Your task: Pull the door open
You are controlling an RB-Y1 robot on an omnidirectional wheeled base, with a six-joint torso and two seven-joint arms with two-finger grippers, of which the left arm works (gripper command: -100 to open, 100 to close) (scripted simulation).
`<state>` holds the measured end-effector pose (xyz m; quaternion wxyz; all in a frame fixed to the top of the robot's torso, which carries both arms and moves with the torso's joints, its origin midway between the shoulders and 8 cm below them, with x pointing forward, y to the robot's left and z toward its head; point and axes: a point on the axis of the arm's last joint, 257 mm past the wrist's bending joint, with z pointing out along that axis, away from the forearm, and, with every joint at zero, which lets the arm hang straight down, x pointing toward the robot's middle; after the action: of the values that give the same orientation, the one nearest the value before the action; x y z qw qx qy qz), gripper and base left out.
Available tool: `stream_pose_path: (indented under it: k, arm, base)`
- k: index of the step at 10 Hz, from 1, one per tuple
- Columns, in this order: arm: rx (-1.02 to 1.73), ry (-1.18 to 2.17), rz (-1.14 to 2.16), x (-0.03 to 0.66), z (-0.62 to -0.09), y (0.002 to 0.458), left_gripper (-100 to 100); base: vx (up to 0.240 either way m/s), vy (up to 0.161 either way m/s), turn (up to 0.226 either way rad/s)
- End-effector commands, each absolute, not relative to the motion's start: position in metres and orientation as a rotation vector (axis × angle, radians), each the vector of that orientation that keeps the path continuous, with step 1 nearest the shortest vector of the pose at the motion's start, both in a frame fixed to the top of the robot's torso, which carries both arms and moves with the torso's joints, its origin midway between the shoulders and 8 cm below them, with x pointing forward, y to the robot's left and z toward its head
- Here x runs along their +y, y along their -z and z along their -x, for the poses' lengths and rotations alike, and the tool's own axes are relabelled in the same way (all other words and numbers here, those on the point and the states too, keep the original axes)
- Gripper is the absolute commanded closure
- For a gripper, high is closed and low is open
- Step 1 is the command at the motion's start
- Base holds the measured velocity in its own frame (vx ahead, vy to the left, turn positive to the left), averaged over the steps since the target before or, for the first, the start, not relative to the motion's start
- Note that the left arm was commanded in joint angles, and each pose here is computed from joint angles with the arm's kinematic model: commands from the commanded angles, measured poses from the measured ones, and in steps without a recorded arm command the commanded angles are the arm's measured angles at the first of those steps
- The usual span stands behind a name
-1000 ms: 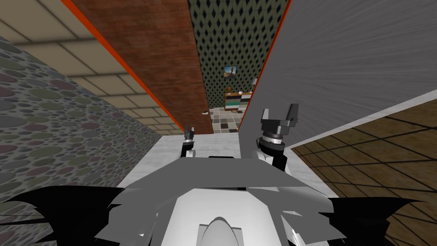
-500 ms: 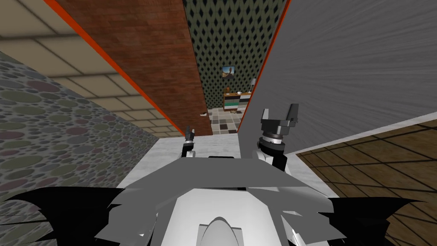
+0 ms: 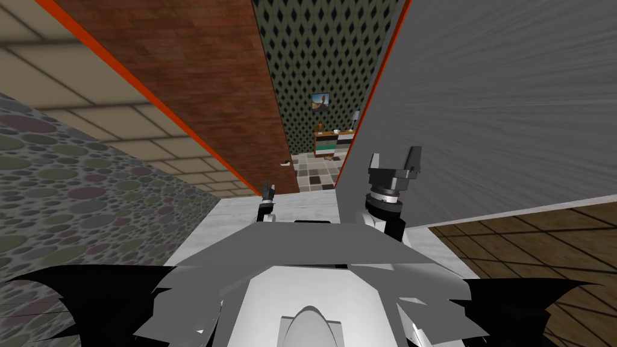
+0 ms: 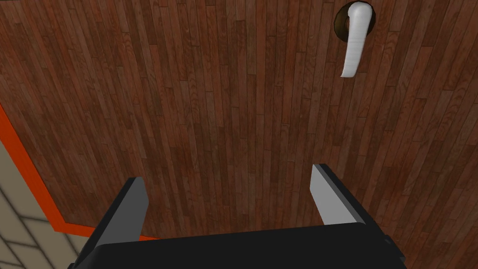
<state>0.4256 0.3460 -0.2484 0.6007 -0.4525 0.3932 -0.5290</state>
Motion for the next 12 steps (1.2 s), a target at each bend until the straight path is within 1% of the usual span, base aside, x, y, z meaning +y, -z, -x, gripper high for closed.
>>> stream_pose_path:
  k: [1, 10, 12]
  arm:
    - [0.922, 1.216, 1.065, 0.349, -0.426, 0.259, -100]
    - [0.977, 1.160, 1.149, 0.367, -0.420, 0.310, -100]
    - [0.993, 1.142, 1.175, 0.373, -0.418, 0.325, -100]
  base:
    - [0.105, 0.011, -0.044]
    - [0.096, 0.014, -0.042]
    - [0.141, 0.020, -0.059]
